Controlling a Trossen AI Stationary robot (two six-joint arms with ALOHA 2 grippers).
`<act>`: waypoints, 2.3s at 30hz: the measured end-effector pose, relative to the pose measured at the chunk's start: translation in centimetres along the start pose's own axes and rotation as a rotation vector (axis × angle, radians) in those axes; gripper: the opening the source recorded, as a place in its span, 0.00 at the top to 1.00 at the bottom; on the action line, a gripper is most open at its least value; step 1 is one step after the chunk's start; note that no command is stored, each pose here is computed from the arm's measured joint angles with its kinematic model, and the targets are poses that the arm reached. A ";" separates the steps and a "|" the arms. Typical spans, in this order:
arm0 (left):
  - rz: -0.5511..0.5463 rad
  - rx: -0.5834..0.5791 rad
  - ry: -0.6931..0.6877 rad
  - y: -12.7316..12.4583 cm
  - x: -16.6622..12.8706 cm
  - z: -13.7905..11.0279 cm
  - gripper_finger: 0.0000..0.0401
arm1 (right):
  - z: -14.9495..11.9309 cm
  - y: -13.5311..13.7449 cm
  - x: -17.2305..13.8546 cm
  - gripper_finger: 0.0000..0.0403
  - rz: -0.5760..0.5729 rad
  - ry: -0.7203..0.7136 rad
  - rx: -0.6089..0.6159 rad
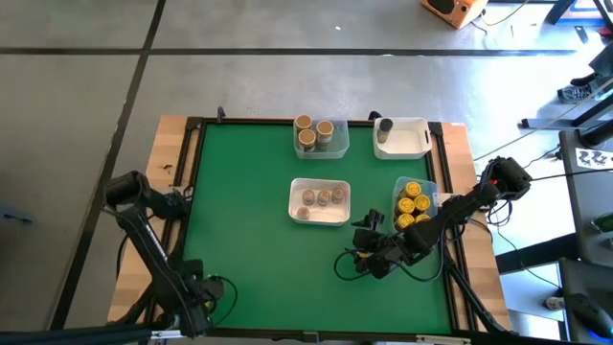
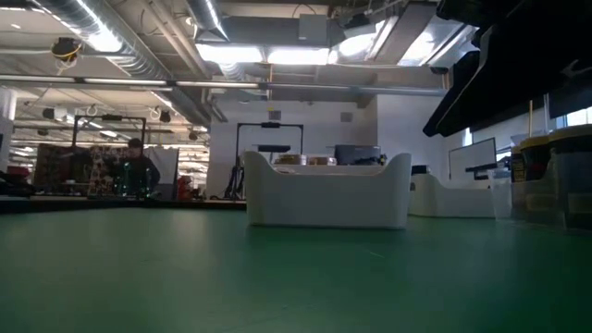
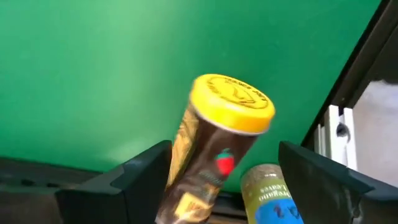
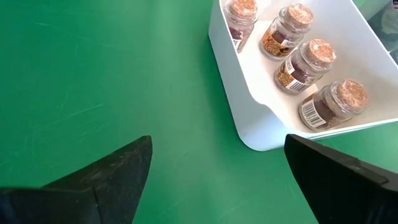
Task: Sort spices by type
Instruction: Put the yellow seasoning can into the bottom transparent bin
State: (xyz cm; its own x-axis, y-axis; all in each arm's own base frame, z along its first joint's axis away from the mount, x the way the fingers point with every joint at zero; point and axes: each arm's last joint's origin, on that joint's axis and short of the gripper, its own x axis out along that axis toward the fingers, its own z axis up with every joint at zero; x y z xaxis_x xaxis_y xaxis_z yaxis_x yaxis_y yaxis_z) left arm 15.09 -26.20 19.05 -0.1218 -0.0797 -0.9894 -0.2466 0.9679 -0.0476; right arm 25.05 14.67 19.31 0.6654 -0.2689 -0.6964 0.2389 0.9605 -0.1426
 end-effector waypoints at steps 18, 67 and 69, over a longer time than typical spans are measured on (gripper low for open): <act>0.099 0.114 0.040 -1.1 4.2 1.0 0.40 | 0.0 0.0 0.0 0.10 0.000 0.000 0.000; 0.287 0.095 -1.051 3.0 -0.4 20.6 0.49 | 0.7 0.8 0.8 0.10 -0.042 -0.126 0.046; 0.270 0.094 -1.083 2.9 -0.1 21.4 0.49 | 0.5 1.0 1.2 0.10 -0.061 -0.121 0.035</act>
State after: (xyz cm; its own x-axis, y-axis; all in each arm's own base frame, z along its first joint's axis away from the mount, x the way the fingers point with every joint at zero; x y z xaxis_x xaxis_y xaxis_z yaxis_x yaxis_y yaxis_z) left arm 35.00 -18.26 16.03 0.7522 0.3410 -0.5639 -0.2598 0.9398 0.2218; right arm 26.38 15.24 18.69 0.7288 -0.3352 -0.5970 0.3044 0.9397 -0.1559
